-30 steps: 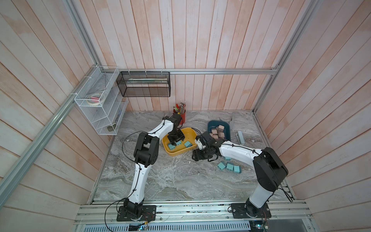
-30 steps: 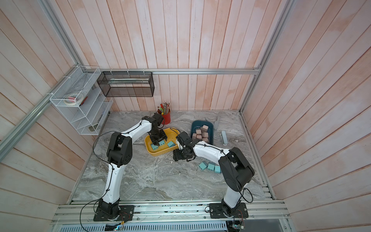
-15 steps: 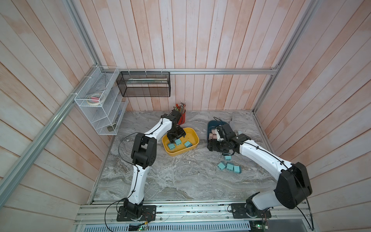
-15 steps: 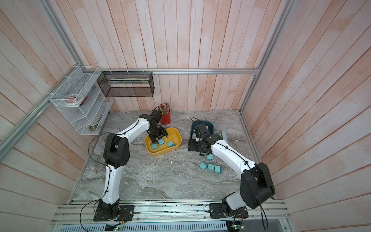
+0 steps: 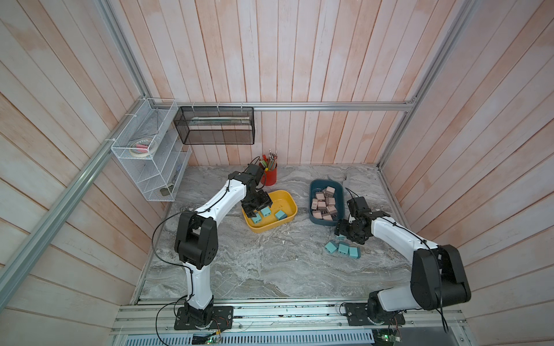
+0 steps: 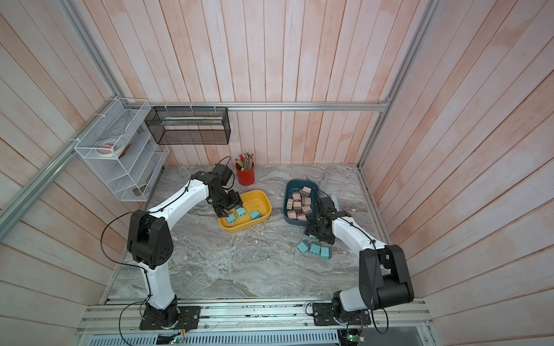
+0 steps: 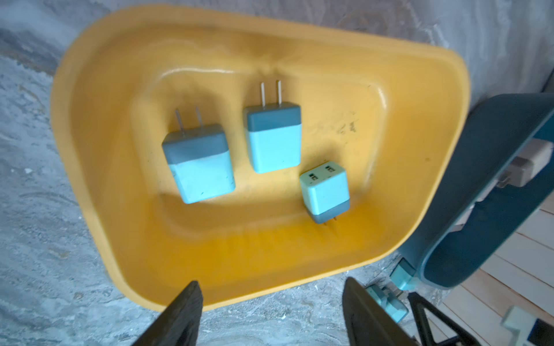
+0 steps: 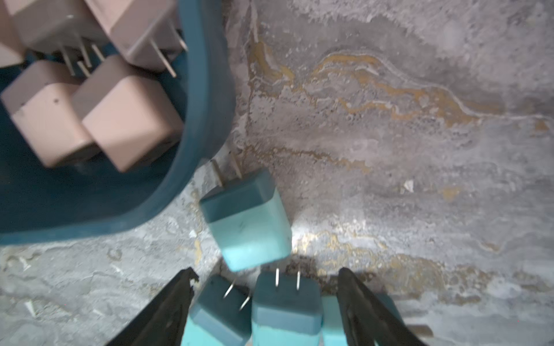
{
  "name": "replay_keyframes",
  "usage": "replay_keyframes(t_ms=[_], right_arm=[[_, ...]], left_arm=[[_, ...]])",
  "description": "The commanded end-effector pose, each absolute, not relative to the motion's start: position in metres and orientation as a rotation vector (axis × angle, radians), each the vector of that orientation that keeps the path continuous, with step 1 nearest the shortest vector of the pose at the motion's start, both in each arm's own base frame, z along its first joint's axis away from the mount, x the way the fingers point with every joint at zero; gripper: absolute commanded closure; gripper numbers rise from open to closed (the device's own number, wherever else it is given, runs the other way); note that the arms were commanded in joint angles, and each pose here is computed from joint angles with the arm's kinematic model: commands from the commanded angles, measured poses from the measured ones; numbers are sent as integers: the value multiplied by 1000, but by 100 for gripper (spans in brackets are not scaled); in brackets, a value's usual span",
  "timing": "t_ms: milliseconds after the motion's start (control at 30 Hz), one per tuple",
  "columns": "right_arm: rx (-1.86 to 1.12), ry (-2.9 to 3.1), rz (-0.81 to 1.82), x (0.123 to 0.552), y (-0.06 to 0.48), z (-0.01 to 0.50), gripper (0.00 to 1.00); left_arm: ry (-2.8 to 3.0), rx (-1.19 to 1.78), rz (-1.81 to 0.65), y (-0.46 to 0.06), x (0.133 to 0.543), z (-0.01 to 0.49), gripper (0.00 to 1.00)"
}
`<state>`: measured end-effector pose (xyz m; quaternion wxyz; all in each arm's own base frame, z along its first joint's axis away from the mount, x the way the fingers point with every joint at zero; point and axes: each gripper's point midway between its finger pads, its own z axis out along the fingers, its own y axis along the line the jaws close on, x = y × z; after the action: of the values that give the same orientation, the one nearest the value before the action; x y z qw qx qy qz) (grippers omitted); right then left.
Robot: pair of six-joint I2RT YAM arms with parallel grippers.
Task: Place the plugs by color into the storage box
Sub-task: Pick up the plug from the center of the board.
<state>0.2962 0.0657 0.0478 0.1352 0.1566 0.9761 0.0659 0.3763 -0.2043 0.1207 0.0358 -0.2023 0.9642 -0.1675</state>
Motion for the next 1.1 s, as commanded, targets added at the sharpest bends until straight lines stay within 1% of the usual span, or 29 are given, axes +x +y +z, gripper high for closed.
replay_keyframes(t_ms=[0,233,333,400,500,567,633,833,1067], right_arm=[[338,2842,173,311,65,38,21],[271,2884,175,321,70,17,21],[254,2902,160,320,70,10,24],[240,2911,158,319,70,9,30],[248,2914,148,315,68,10,46],[265,2912,139,311,66,14,53],[287,2909,135,306,64,17,57],[351,2864,121,300,58,43,60],[303,2733,97,323,61,118,60]], left_arm=[[2968,-597,-529,-200,363,126,24],[2963,-643,-525,-188,356,121,24],[2959,-649,-525,-185,357,121,24],[2961,-652,-523,-185,357,120,24],[2961,-654,-526,-185,357,120,24],[2958,-660,-529,-185,357,119,24],[2958,-663,-533,-186,357,119,24],[2951,-663,-540,-187,361,119,24],[2943,-646,-531,-188,366,122,24]])
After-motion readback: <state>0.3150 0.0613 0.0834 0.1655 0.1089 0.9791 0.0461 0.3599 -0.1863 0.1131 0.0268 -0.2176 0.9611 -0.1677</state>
